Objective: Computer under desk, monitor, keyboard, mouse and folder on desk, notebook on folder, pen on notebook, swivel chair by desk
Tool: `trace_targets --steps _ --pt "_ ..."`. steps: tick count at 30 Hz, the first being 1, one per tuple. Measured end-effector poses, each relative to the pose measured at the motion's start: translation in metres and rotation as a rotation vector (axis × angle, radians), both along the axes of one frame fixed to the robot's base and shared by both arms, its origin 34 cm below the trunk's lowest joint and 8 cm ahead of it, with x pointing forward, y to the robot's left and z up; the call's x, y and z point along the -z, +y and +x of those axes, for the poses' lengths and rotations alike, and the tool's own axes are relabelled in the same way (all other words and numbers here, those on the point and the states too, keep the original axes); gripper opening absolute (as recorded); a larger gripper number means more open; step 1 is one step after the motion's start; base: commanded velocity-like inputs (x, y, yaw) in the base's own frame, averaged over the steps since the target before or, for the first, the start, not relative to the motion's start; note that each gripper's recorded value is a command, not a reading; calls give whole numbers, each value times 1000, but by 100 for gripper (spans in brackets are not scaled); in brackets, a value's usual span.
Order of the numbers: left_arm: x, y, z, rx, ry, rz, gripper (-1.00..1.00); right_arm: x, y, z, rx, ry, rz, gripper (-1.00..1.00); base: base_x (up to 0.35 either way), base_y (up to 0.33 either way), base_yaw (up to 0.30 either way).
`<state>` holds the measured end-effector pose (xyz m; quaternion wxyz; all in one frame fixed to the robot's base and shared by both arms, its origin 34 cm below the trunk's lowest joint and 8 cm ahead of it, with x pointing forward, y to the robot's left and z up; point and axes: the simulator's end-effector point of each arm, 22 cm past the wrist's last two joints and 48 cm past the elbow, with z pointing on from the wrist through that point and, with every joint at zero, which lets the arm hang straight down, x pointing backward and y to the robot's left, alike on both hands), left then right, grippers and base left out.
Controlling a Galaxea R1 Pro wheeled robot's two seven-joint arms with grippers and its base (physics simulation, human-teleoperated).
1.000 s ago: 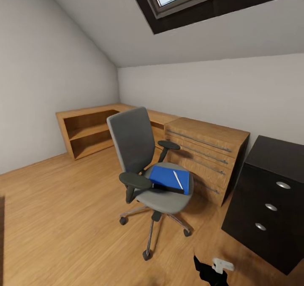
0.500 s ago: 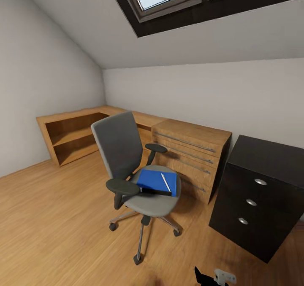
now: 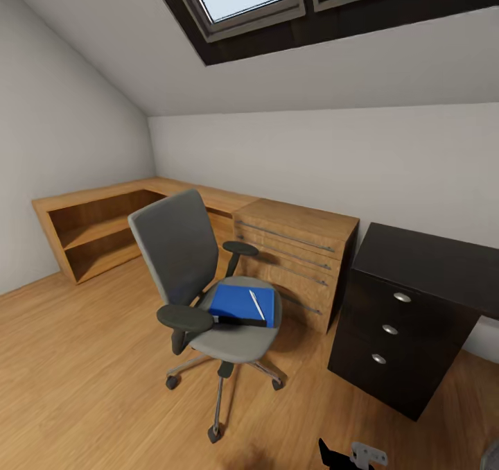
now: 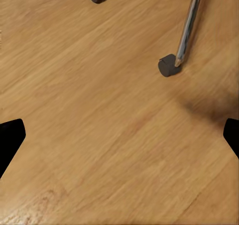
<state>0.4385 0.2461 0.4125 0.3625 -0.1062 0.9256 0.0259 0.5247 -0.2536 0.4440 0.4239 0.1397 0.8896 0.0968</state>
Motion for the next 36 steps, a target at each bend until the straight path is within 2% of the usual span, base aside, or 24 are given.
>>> trace_targets --steps 4,10,36 --pt "-15 6 8 -10 -44 13 100 -9 0 2 -3 -3 -3 100 0 0 -120" --pt "-29 6 12 -11 -54 14 100 -23 -1 5 -3 -8 -4 100 0 0 -200" --pt "-31 16 13 -14 -60 26 100 -24 -4 5 2 -10 -9 100 0 0 -249"
